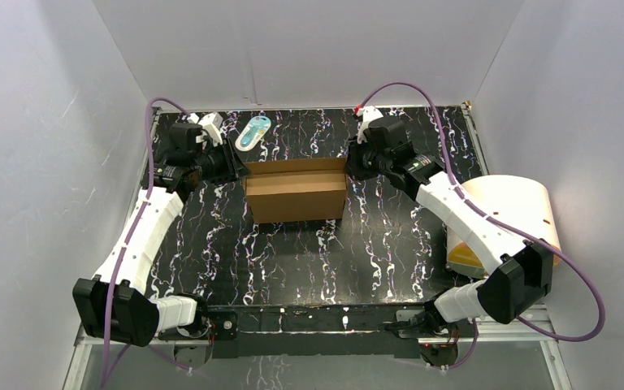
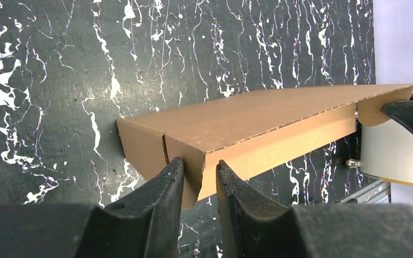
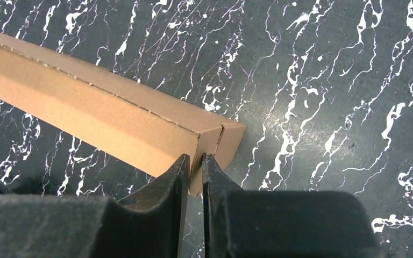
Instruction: Fold the paper box
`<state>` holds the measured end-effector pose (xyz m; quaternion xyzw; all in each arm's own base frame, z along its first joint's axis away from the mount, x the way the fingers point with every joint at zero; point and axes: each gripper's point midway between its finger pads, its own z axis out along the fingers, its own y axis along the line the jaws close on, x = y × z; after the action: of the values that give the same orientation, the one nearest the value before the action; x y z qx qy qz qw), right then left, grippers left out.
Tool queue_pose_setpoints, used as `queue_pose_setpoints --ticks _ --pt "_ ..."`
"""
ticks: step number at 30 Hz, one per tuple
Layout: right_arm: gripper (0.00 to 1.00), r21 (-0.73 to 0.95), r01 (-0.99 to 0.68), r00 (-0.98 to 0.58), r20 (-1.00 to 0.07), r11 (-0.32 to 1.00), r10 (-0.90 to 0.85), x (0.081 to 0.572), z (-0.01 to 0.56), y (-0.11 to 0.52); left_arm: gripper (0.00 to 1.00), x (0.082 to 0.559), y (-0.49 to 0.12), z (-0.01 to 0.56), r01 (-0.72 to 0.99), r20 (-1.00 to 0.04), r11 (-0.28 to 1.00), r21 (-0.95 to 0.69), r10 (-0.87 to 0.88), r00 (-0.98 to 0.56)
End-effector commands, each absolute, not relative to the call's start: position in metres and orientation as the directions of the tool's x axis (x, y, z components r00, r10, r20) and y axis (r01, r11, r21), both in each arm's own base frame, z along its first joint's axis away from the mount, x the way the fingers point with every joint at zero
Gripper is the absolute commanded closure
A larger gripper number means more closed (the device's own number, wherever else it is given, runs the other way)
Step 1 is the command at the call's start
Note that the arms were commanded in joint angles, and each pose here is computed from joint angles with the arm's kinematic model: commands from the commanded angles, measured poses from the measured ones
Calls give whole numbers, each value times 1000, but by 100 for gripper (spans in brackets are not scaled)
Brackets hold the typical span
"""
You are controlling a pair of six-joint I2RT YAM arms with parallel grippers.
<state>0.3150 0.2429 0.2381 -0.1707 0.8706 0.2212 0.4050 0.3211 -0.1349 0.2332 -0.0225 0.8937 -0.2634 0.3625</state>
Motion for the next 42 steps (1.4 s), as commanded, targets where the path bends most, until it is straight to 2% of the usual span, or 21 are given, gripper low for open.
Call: queue_pose_setpoints --ticks 1,9,42 --pt "78 309 -451 -585 -811 837 -16 324 270 251 74 310 -140 236 162 -616 839 -519 -236 -752" --pt "80 289 -427 -585 -811 857 -18 327 264 246 74 310 -139 234 157 -618 844 -513 -235 -751" --pt "84 393 -391 -632 -772 832 67 324 253 258 74 306 -145 237 171 -614 829 -533 -240 -752"
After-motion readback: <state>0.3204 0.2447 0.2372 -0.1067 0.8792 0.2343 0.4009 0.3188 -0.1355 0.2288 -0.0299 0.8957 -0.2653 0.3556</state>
